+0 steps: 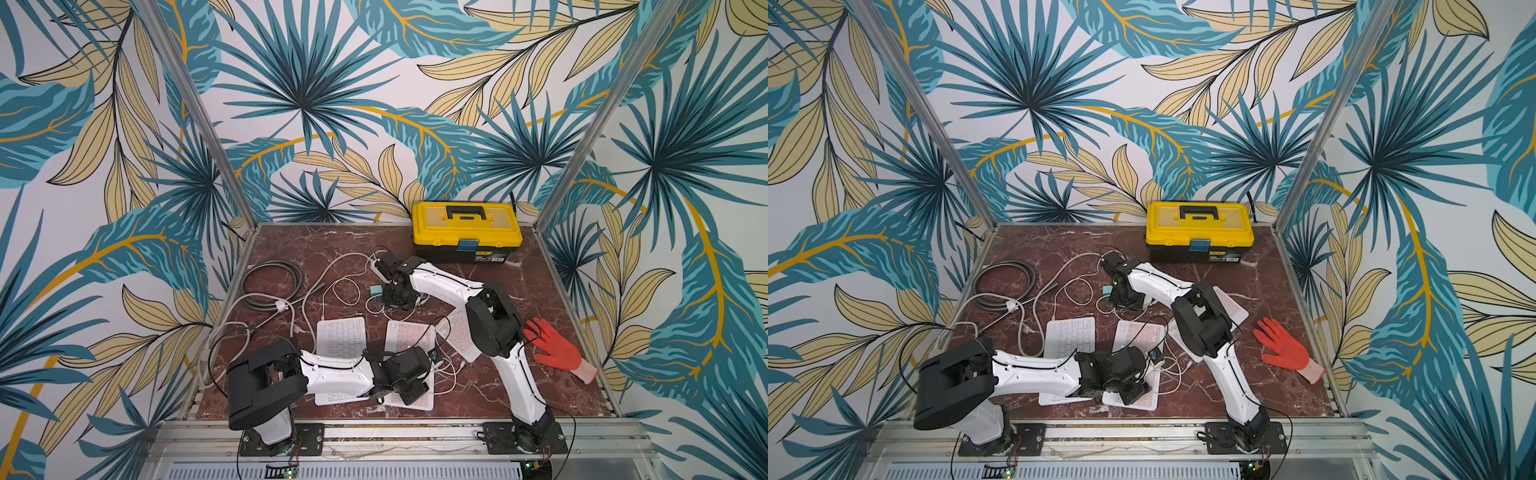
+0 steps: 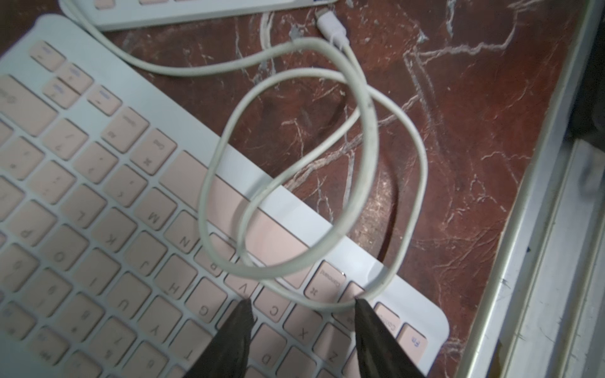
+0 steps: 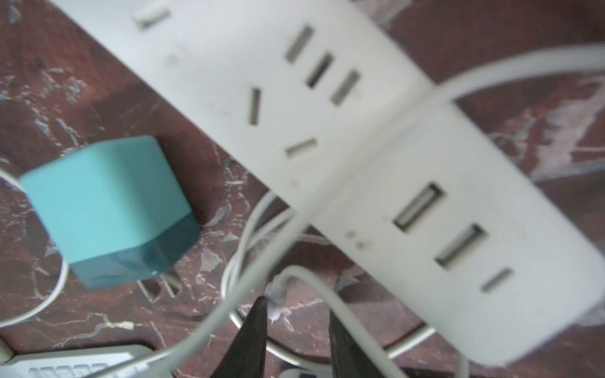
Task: Unplug the wireless keyboard
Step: Remove the power cord from the keyboard, then remove the plug from the socket.
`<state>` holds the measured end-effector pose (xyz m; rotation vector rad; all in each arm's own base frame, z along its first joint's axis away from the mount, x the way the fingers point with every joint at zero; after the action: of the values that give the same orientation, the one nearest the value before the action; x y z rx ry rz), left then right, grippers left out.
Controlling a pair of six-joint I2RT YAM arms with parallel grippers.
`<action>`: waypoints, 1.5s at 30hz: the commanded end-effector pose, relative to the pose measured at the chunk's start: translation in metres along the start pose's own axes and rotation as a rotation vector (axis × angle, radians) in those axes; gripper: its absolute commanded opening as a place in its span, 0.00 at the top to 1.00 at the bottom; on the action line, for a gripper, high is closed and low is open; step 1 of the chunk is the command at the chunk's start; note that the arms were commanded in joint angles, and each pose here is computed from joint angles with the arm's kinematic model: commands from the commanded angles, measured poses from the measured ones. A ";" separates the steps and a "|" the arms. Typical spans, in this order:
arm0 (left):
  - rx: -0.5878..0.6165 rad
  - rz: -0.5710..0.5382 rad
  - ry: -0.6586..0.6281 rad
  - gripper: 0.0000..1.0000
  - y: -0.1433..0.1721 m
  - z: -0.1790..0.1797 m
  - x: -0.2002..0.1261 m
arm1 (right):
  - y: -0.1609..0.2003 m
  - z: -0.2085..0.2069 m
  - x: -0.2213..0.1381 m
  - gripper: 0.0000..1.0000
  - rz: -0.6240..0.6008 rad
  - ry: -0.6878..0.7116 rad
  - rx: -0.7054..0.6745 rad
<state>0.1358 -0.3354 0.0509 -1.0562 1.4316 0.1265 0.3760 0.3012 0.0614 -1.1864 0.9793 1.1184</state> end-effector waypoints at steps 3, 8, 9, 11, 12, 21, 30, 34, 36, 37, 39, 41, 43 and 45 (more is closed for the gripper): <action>0.008 0.062 -0.139 0.44 -0.005 0.020 -0.012 | -0.018 -0.005 -0.055 0.63 -0.143 -0.117 -0.025; -0.013 0.046 -0.192 0.43 -0.033 0.026 -0.026 | -0.027 -0.022 -0.079 0.62 -0.203 -0.211 -0.009; -0.023 0.020 -0.191 0.43 -0.041 0.027 -0.031 | -0.028 -0.025 -0.084 0.62 -0.217 -0.225 -0.014; -0.040 -0.030 -0.192 0.42 -0.055 0.028 -0.043 | -0.030 -0.032 -0.093 0.62 -0.229 -0.250 -0.020; -0.050 -0.057 -0.202 0.42 -0.062 0.030 -0.049 | -0.031 -0.036 -0.097 0.62 -0.232 -0.256 -0.026; -0.314 -0.217 -0.254 0.40 -0.097 0.078 -0.098 | -0.028 -0.061 -0.099 0.62 -0.234 -0.272 -0.105; -0.598 -0.302 -0.323 0.39 -0.111 0.147 -0.132 | -0.035 -0.048 -0.096 0.63 -0.239 -0.334 -0.241; -0.780 -0.337 -0.312 0.40 -0.114 0.181 -0.143 | -0.043 -0.043 -0.092 0.63 -0.236 -0.338 -0.288; -0.851 -0.351 -0.309 0.40 -0.114 0.197 -0.148 | -0.047 -0.040 -0.090 0.64 -0.238 -0.342 -0.306; -0.862 -0.358 -0.318 0.40 -0.115 0.204 -0.150 | -0.050 -0.038 -0.090 0.65 -0.244 -0.345 -0.316; -0.872 -0.363 -0.323 0.41 -0.117 0.214 -0.152 | -0.053 -0.033 -0.088 0.65 -0.254 -0.360 -0.336; -0.892 -0.344 -0.289 0.41 -0.118 0.222 -0.149 | -0.056 -0.027 -0.085 0.65 -0.249 -0.382 -0.378; -0.940 -0.328 -0.249 0.41 -0.118 0.230 -0.146 | -0.058 -0.023 -0.080 0.64 -0.247 -0.361 -0.433; -0.986 -0.316 -0.210 0.42 -0.120 0.239 -0.143 | -0.060 -0.018 -0.077 0.63 -0.259 -0.336 -0.514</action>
<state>0.3511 -0.1750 0.1848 -1.9191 0.8819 0.7132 0.4208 0.2617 0.1491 -1.3180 0.3425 1.2836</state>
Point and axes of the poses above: each gripper's point midway between its finger pads, its own x axis out along the fingers, its own z axis along the line the jaws close on, y = z × x, the point moved 3 cm from there along -x, back along the fingers, and after that the axes turned 12 degrees about -x, right-handed, at the moved point
